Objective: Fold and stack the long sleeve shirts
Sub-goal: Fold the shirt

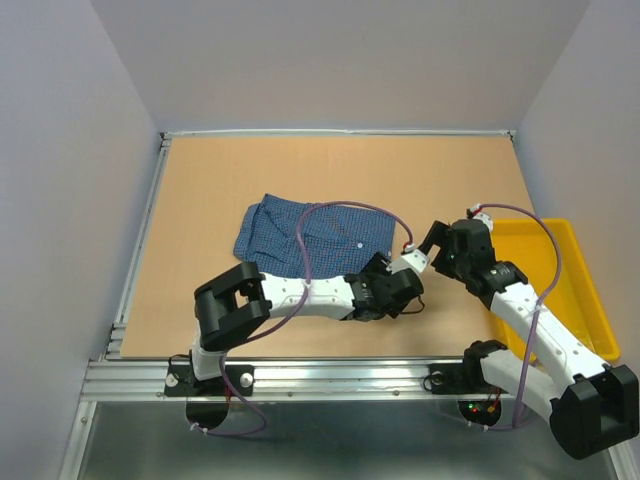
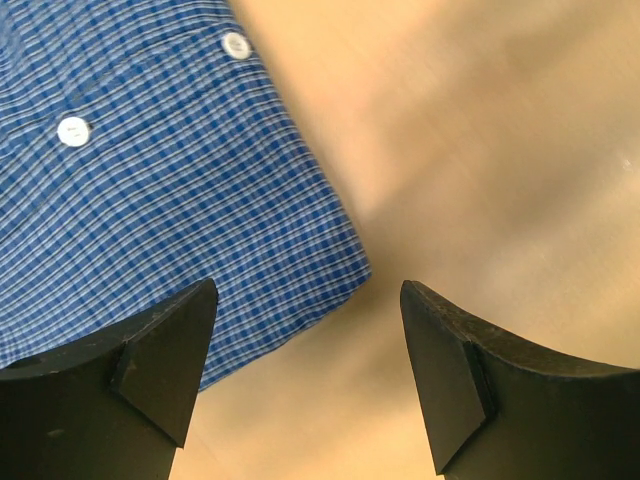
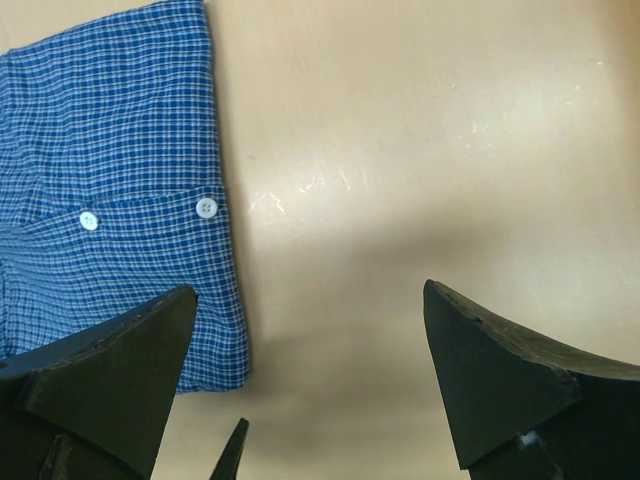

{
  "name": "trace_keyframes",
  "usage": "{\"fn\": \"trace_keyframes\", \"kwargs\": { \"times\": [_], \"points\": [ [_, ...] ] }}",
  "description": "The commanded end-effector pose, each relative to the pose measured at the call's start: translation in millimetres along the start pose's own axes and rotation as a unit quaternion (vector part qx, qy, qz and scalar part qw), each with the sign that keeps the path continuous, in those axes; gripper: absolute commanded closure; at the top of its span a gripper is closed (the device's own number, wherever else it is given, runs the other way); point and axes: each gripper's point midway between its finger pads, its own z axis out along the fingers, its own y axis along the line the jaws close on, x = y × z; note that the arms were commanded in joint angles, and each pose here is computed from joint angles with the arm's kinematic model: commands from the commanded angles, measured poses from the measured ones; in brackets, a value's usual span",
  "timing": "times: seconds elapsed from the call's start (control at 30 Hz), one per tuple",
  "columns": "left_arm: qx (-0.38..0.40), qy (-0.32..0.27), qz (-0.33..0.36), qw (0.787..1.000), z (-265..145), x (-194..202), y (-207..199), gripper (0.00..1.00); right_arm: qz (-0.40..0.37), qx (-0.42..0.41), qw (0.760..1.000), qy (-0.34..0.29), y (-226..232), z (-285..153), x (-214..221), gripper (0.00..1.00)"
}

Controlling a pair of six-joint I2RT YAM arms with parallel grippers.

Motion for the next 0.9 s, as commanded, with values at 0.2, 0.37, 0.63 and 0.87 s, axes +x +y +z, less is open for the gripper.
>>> {"fn": "trace_keyframes", "kwargs": {
  "times": [0.2,0.37,0.63,0.87],
  "points": [
    [-0.024,0.005,0.045,0.999,17.3,-3.3,-13.0,0.21,0.024,0.019,0.999,-0.038,0.9,-8.9,-26.8,0.0],
    [-0.05,0.03,0.065,0.996,27.0,6.3,-8.7,0.4,0.029,0.01,0.999,-0.038,5.8,-10.4,-30.1,0.0],
    [-0.063,0.05,0.075,0.994,28.5,16.6,-4.4,0.46,0.036,-0.001,0.999,-0.04,14.2,-12.6,-37.6,0.0],
    [-0.065,0.069,0.077,0.993,31.1,28.7,0.4,0.4,0.037,-0.003,0.999,-0.04,17.8,-11.2,-43.1,0.0]
  ]
}}
